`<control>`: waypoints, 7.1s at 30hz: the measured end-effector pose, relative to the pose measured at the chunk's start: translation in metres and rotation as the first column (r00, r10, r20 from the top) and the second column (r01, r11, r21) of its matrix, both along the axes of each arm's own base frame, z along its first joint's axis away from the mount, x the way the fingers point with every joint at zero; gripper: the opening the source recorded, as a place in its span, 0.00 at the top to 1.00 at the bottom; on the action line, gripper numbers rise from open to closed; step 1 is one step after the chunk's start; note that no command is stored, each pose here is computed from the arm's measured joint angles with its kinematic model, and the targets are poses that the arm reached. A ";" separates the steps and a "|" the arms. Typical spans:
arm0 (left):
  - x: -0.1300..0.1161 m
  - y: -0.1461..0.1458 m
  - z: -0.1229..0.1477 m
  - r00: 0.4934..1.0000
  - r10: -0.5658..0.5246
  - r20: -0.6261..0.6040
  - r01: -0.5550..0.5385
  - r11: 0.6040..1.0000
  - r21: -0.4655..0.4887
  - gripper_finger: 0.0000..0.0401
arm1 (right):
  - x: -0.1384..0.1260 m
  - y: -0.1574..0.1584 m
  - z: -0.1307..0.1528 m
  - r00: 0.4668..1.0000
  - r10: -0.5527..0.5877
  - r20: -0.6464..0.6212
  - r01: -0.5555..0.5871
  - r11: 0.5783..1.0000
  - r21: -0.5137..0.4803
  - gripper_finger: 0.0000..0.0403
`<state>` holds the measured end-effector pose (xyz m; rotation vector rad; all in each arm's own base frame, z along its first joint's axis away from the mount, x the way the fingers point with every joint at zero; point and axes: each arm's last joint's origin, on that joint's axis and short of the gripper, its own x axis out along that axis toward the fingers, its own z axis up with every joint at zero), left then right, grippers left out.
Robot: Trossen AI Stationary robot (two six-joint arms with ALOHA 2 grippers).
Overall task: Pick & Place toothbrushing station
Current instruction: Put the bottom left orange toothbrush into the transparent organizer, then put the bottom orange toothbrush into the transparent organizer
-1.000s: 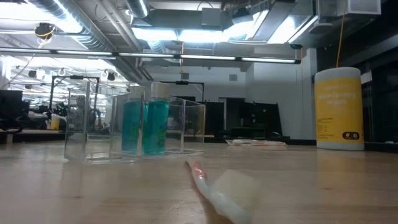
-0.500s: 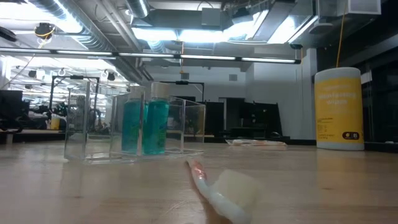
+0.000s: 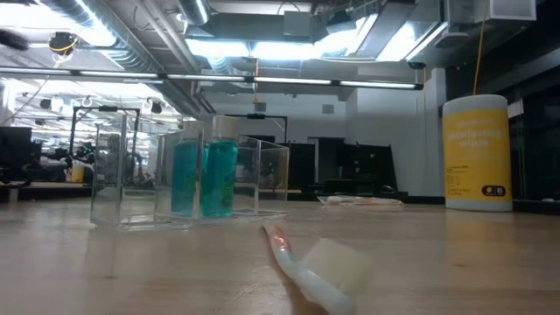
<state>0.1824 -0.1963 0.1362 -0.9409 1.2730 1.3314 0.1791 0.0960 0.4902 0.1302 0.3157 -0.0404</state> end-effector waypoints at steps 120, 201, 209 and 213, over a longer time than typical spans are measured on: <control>-0.037 0.041 0.165 0.400 -0.850 0.343 0.270 0.467 0.842 0.51 | 0.140 0.061 -0.182 0.204 0.581 -0.788 -0.923 0.382 0.044 0.68; -0.037 0.033 0.162 0.363 -0.867 0.341 0.375 0.471 0.799 0.51 | 0.215 0.120 -0.346 0.143 0.488 -0.861 -0.986 0.149 -0.080 0.97; -0.029 0.041 0.161 0.409 -0.848 0.338 0.391 0.497 0.775 0.51 | 0.195 0.133 -0.292 0.283 0.500 -0.819 -0.943 0.302 -0.141 1.00; -0.025 0.044 0.161 0.422 -0.850 0.315 0.397 0.486 0.779 0.51 | 0.190 0.133 -0.277 0.364 0.460 -0.810 -0.907 0.374 -0.195 1.00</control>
